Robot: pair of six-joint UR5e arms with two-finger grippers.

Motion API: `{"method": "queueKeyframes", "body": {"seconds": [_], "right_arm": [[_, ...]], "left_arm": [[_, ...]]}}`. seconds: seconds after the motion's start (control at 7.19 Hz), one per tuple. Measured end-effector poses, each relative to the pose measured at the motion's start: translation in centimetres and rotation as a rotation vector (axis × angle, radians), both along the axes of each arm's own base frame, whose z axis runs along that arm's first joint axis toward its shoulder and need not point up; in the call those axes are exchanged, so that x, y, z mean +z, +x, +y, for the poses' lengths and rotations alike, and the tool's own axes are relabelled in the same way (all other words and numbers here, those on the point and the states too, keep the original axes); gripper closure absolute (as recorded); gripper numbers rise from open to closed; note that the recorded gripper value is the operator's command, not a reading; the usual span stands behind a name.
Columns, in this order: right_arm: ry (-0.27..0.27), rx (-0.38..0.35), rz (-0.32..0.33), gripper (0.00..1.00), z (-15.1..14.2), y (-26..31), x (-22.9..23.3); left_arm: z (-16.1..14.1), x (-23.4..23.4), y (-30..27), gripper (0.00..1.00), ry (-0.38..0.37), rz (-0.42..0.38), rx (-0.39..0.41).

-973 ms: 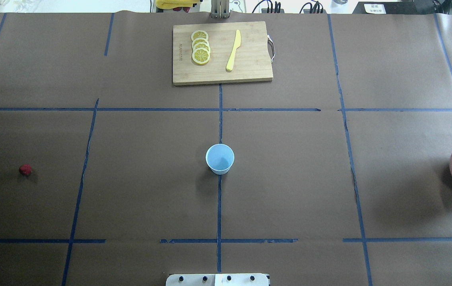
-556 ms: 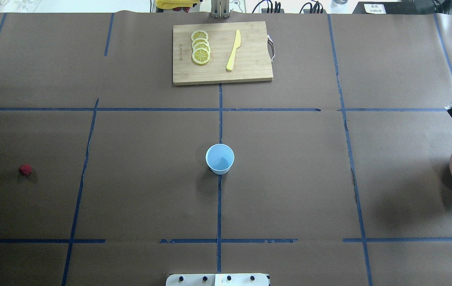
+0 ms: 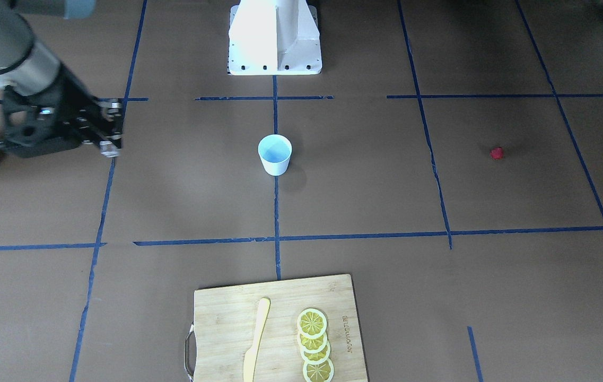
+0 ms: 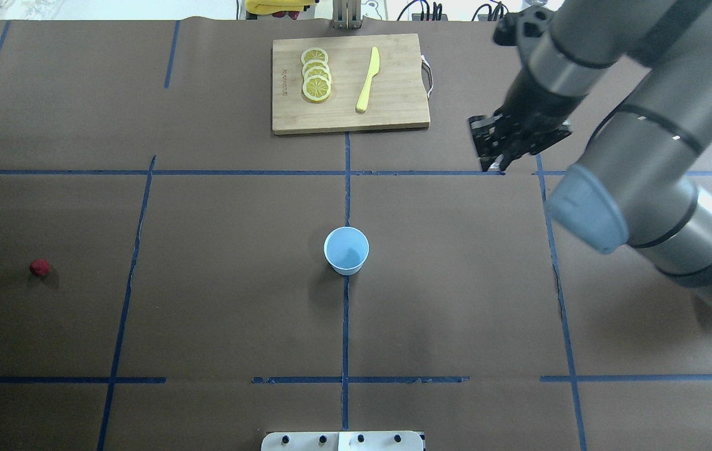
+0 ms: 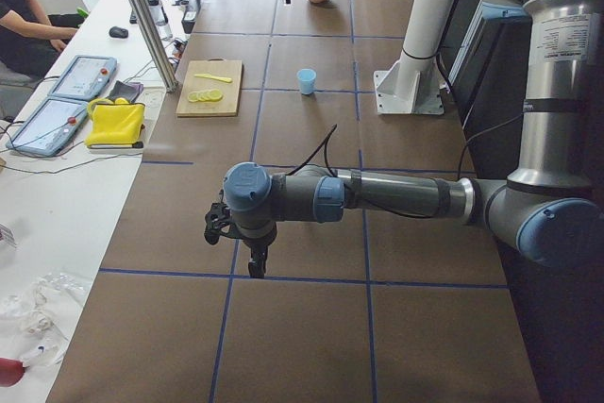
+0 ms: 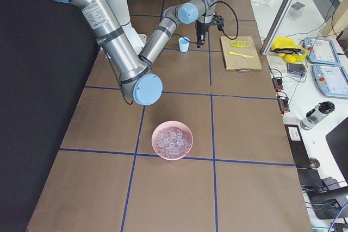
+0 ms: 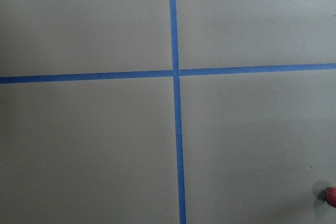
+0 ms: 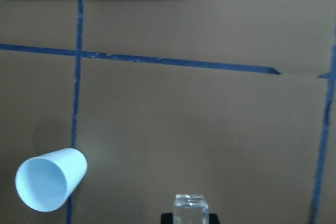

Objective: Put ice and strawberries in cup
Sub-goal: 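Carry the ice cube with the right gripper over the blue cup, then open the right gripper to drop the ice cube into the cup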

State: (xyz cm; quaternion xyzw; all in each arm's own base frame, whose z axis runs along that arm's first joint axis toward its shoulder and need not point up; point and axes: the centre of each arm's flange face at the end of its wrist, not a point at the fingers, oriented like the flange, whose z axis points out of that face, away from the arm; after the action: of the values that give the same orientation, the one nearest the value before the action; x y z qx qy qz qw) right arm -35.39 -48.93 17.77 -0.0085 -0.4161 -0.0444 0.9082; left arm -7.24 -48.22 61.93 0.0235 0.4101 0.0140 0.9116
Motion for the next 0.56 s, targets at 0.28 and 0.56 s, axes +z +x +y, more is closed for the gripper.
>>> {"method": "queueKeyframes", "body": {"seconds": [0.28,0.56], "right_arm": [[-0.032,0.019,0.058,1.00,4.5,-12.7,-5.7],[-0.037,0.011,0.092,1.00,6.1,-19.9,-7.2]], "left_arm": [[0.0,0.0,0.0,0.00,-0.001,0.002,-0.001],[0.0,0.1,0.0,0.00,-0.005,0.003,-0.001]]}}
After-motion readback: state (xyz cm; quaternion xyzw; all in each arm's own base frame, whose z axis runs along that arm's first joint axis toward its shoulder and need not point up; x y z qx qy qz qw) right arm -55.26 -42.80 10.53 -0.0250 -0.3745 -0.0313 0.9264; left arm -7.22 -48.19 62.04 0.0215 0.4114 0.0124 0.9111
